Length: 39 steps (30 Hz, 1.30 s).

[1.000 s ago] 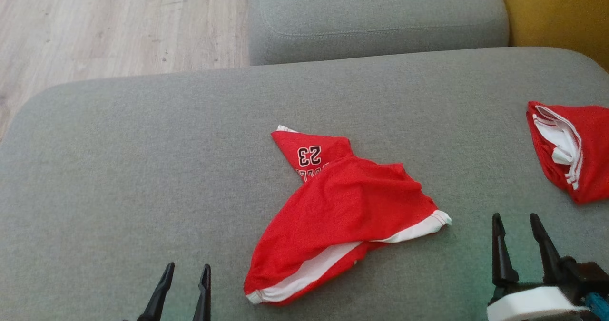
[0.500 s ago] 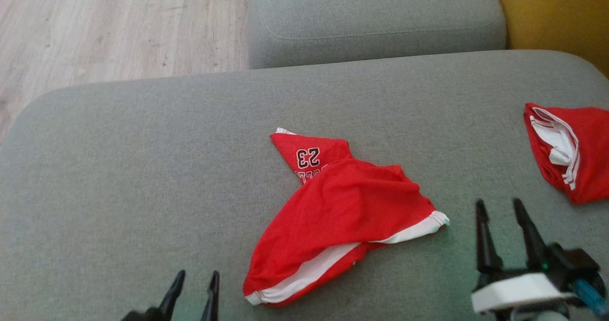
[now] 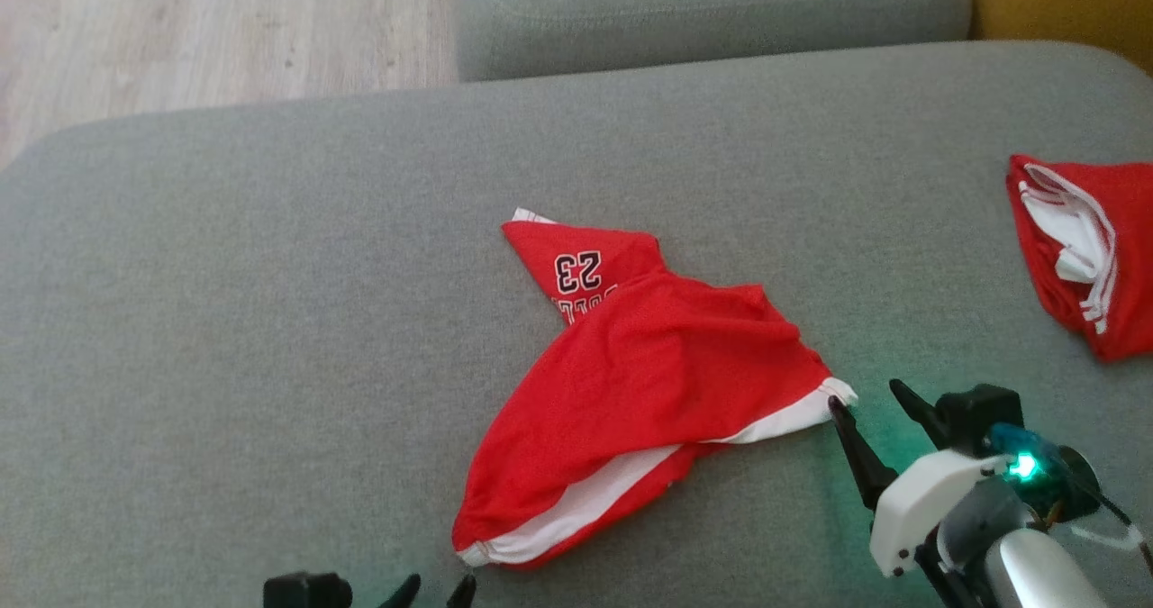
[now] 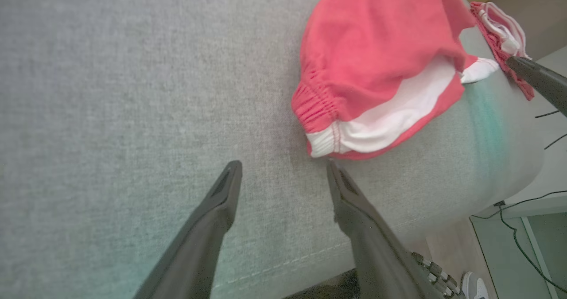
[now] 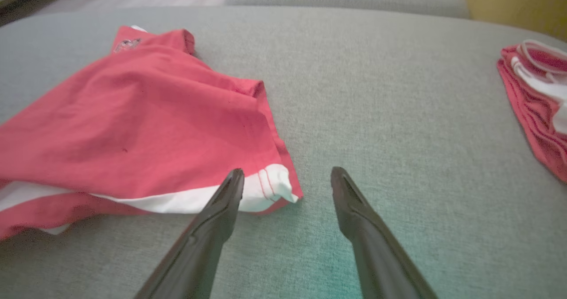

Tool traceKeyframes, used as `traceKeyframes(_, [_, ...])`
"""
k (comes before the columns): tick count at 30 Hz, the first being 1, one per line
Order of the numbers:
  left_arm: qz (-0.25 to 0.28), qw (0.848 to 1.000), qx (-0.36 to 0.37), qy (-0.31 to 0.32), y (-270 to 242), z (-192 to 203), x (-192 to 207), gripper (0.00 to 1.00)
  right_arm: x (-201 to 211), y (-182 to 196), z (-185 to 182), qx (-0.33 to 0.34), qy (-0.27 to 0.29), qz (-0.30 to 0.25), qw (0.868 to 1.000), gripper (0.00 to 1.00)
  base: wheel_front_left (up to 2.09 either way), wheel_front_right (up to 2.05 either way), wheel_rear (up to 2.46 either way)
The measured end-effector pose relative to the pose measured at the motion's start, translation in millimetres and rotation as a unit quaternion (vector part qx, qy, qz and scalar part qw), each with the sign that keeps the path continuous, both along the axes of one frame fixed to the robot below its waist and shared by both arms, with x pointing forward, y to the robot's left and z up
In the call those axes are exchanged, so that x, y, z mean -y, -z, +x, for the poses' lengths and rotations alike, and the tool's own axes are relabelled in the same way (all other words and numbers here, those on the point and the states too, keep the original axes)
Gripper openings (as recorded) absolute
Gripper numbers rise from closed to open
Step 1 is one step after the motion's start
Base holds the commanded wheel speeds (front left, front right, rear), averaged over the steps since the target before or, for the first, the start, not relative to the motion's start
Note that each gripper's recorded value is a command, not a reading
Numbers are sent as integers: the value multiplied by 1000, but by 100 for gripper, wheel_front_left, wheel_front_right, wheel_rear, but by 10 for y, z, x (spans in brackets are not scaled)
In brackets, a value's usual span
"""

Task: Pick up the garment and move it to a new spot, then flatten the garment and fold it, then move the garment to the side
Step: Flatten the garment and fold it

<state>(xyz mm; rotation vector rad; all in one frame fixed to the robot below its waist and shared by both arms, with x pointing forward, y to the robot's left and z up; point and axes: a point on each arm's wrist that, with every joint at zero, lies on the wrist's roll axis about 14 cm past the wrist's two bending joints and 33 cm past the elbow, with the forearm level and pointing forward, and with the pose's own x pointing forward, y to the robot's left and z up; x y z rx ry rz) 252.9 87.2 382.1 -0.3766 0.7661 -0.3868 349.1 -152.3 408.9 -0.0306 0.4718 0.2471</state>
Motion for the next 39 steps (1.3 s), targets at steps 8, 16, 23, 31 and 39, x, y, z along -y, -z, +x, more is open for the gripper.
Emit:
traceKeyframes(8, [-14,999,-37,9,137,17,86,100,-125,187,72,-39,-22,-4,999,100,0,0,0])
traceKeyframes(16, [-36,999,-40,7,146,85,159,100,-188,342,84,-69,-33,-7,997,100,0,0,0])
traceKeyframes(23, [-49,998,-41,12,136,121,228,100,-277,424,76,-83,-47,-5,995,100,0,0,0])
traceKeyframes(31, [-74,996,-49,13,113,92,290,100,-334,434,100,-85,-56,-1,995,100,0,0,0])
traceKeyframes(39, [-89,995,-47,8,82,106,297,100,-326,434,94,-85,-56,0,995,100,0,0,0])
